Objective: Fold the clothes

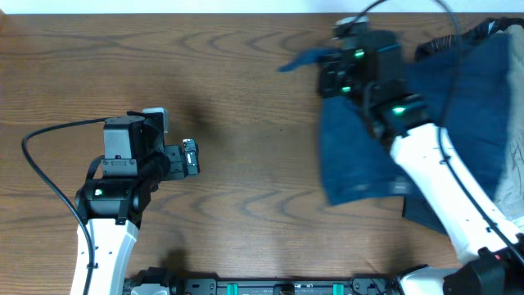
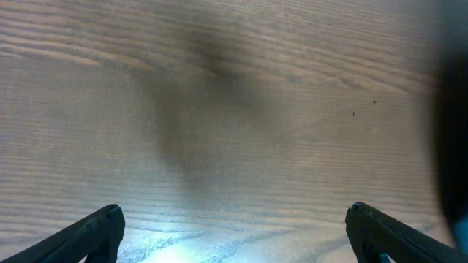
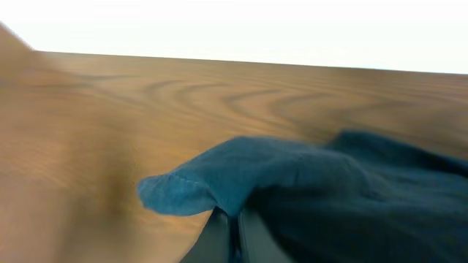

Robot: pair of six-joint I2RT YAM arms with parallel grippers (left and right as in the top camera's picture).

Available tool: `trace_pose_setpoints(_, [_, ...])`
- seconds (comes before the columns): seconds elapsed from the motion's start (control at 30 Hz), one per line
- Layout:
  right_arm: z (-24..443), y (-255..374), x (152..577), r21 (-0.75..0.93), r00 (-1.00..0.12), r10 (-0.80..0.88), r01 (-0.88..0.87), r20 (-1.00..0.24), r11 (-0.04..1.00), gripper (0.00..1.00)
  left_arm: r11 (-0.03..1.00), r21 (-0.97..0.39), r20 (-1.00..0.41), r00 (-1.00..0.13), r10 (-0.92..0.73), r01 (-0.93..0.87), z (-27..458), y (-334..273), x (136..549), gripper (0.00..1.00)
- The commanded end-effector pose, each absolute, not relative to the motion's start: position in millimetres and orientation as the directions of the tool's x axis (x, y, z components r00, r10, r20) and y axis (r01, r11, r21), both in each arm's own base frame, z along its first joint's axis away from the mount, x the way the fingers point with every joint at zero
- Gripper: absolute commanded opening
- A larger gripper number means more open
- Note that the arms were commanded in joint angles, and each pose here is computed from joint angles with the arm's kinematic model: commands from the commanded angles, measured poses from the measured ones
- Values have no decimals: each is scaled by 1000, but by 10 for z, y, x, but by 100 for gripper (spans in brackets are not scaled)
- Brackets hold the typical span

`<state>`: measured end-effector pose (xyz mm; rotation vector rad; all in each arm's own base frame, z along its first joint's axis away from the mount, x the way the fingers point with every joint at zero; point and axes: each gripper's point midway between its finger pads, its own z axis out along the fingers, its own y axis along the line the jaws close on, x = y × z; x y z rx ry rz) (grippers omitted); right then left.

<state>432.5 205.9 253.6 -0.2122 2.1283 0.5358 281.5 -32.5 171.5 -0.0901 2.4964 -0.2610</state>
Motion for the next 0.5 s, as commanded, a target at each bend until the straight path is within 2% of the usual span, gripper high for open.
trace_pose_setpoints(0.0, [2435,2390,4255,324,-599,27,-394,-800,860,39,975,-221,-595,-793,-132,4,1803,-352,2854,98])
trace_pose_setpoints(0.07, [2320,2394,4256,275,-601,-17,-391,-799,878,92,975,-221,-595,-793,-132,4,1803,-353,2854,98])
trace_pose_setpoints(0.1, [2262,2360,4254,250,-608,-35,-378,-793,891,99,975,-223,-594,-793,-131,5,1803,-356,2854,98])
trace_pose_setpoints(0.27, [1976,1842,4233,82,-673,-93,-224,-734,971,99,954,-294,-583,-802,-129,61,1829,-512,2828,98])
trace_pose_setpoints(0.37, [1866,1466,4142,0,-729,-104,-141,-677,990,99,921,-371,-570,-812,-124,121,1870,-683,2790,98])
trace_pose_setpoints(0.47, [1792,1165,4006,-63,-778,-142,-131,-611,989,99,872,-461,-539,-833,-126,167,1884,-862,2733,98])
